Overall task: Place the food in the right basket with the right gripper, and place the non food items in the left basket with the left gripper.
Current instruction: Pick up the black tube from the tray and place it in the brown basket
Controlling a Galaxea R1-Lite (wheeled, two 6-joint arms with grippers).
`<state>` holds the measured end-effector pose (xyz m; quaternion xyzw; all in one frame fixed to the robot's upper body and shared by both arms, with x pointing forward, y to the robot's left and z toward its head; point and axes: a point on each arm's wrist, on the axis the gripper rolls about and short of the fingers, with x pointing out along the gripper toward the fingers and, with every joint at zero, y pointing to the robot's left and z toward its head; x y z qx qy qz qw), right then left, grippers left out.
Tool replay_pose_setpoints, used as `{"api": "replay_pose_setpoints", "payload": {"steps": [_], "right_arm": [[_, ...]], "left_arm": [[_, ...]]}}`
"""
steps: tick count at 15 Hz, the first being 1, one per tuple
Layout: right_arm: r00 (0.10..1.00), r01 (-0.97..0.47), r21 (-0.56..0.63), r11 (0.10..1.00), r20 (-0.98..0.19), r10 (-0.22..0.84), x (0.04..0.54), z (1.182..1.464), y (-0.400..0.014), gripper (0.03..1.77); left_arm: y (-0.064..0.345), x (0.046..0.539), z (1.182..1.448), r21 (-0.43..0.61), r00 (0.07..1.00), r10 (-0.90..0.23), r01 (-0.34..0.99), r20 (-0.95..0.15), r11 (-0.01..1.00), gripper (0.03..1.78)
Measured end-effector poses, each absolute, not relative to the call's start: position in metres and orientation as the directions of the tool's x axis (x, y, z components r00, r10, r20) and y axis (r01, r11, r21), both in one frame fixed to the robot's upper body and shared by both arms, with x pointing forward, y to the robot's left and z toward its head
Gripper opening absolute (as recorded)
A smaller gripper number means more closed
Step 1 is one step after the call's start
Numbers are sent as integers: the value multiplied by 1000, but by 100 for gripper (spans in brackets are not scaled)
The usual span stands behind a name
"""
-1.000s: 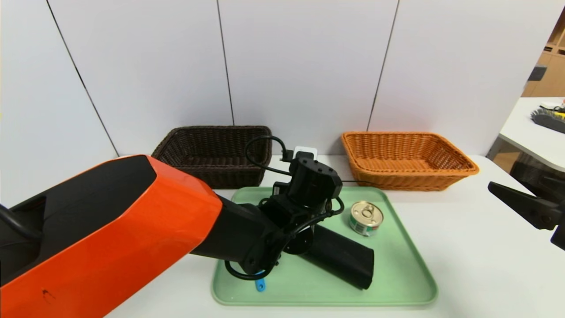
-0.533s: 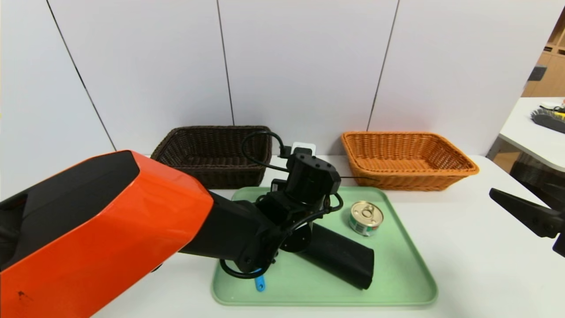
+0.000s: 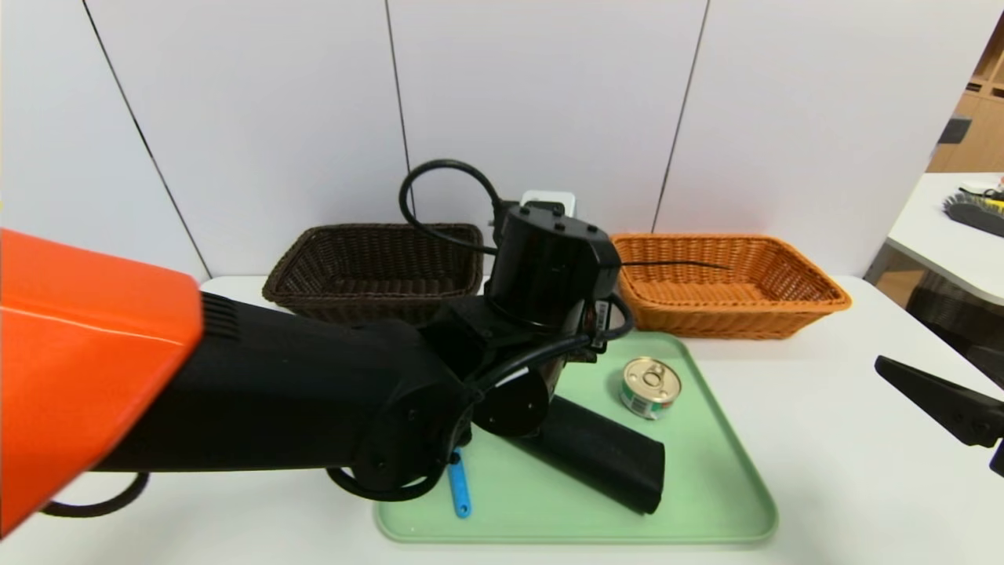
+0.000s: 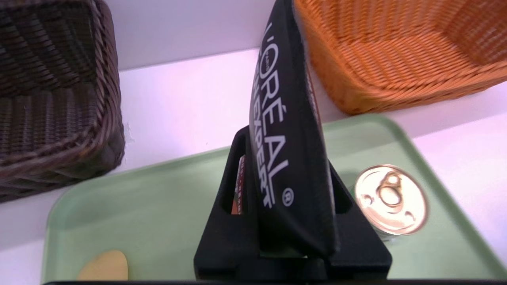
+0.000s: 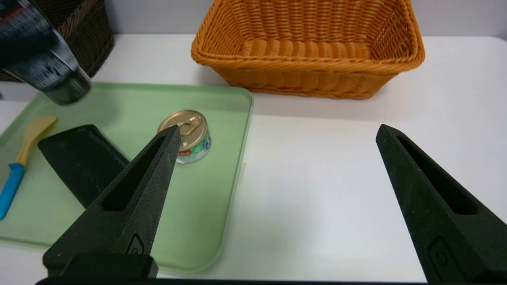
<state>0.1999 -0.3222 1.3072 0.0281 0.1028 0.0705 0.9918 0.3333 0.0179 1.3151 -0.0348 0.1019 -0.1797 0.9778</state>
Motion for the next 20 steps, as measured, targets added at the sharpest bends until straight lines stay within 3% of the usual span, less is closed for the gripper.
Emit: {"api": "replay_pose_setpoints", "payload": {"steps": [3, 10, 15, 20], "right_arm": [[961, -135, 74, 988, -235, 149, 192, 1307, -323, 170], [965, -141, 79, 987, -211, 155, 188, 1311, -323, 170], [967, -139, 79, 987, -204, 152, 187, 1312, -324, 170], [968, -139, 79, 987, -201, 152, 187, 1313, -324, 170]], "left_arm": [[39, 325, 1354, -109, 916, -378, 366, -136, 924, 33], [153, 389, 1398, -88, 981, -189, 185, -49, 979, 33], [207, 443, 1378, -80, 993, -88, 81, -84, 993, 33], [224, 487, 1335, -60, 986, -15, 5, -164, 998, 33]]}}
